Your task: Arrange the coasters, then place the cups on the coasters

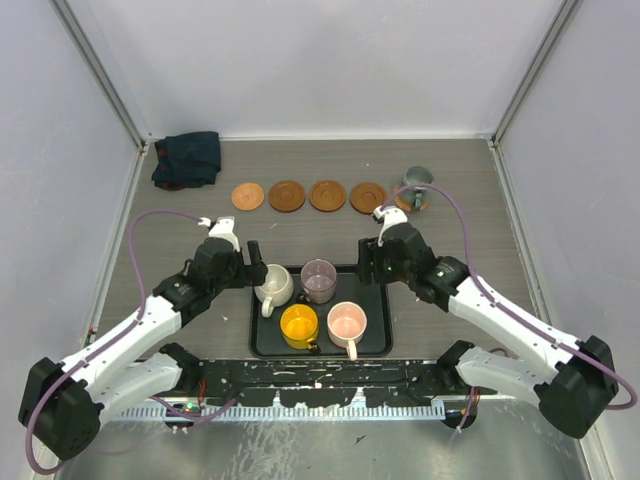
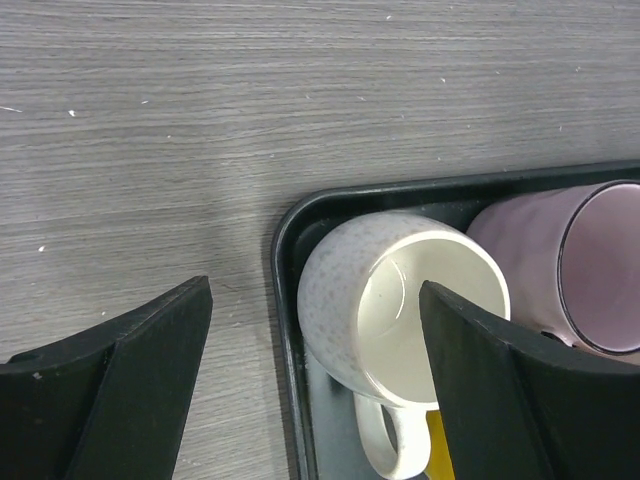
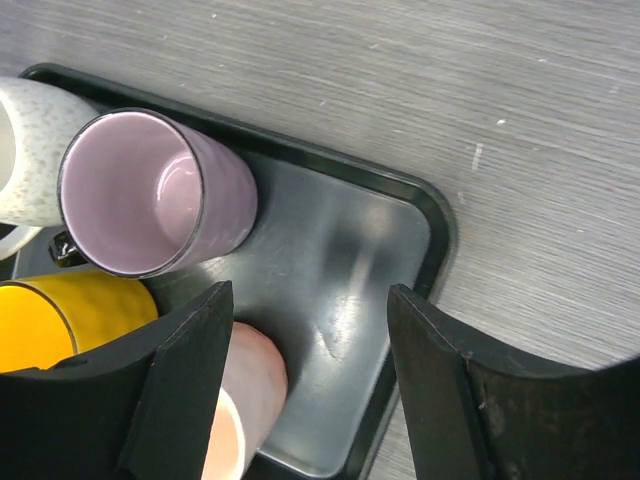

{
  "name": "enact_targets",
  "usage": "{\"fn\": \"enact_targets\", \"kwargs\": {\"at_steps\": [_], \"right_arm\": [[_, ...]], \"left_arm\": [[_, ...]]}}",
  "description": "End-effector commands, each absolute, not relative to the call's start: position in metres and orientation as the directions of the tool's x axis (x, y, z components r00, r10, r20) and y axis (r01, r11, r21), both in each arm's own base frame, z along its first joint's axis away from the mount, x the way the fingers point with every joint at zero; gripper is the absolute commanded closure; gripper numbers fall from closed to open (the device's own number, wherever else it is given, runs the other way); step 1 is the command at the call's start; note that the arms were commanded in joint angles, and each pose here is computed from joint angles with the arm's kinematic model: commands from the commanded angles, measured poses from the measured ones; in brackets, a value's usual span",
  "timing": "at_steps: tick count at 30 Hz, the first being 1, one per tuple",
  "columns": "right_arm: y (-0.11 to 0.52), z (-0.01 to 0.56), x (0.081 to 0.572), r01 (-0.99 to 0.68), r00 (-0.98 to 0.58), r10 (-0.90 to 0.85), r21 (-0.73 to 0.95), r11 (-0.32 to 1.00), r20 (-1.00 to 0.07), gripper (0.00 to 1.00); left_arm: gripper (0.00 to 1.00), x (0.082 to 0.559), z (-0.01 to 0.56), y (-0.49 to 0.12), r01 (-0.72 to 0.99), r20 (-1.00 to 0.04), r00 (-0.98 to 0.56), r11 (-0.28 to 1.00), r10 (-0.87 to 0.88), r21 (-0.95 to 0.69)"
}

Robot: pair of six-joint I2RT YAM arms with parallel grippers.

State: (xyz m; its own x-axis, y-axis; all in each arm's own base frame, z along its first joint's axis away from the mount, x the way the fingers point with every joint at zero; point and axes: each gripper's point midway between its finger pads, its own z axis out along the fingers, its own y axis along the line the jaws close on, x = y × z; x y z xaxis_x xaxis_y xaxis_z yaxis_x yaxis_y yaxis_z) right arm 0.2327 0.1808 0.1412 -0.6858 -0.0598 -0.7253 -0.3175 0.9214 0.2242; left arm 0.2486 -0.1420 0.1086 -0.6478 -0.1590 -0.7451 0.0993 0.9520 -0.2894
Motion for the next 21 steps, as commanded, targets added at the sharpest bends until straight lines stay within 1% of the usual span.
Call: {"fn": "enact_targets", "kwargs": {"at_steps": [1,5,9,14,21], "right_arm": [[0.215,0.150,0.239,-0.360,-0.664,-0.024,0.291,0.887,-0.748,0.32],[0.234,0.142,0.235,-0.398,-0.672,-0.074,0.275,0.875,-0.737,0.35],[0.240,0.135,0.234,-0.408,-0.676,-0.106,0.250,0.878,-0.729,0.40],[0.240,0.133,0.232,-0.396,-0.679,-0.104,0.243,0.885,-0.727,0.40],[0.227,0.128,0.230,-0.352,-0.689,-0.095,0.217,0.911,-0.719,0.40]], "left_arm": [[0.14,0.256,0.132,-0.155,0.161,-0.787,-0.595,0.935,-0.164,-0.316],[0.14,0.254,0.138,-0.161,0.207,-0.803,-0.581,0.930,-0.134,-0.305],[0.15,0.254,0.151,-0.180,0.307,-0.828,-0.557,0.909,-0.069,-0.283],[0.16,0.251,0.158,-0.213,0.445,-0.851,-0.523,0.865,0.042,-0.231],[0.17,0.252,0.147,-0.241,0.516,-0.841,-0.518,0.842,0.159,-0.158]]}}
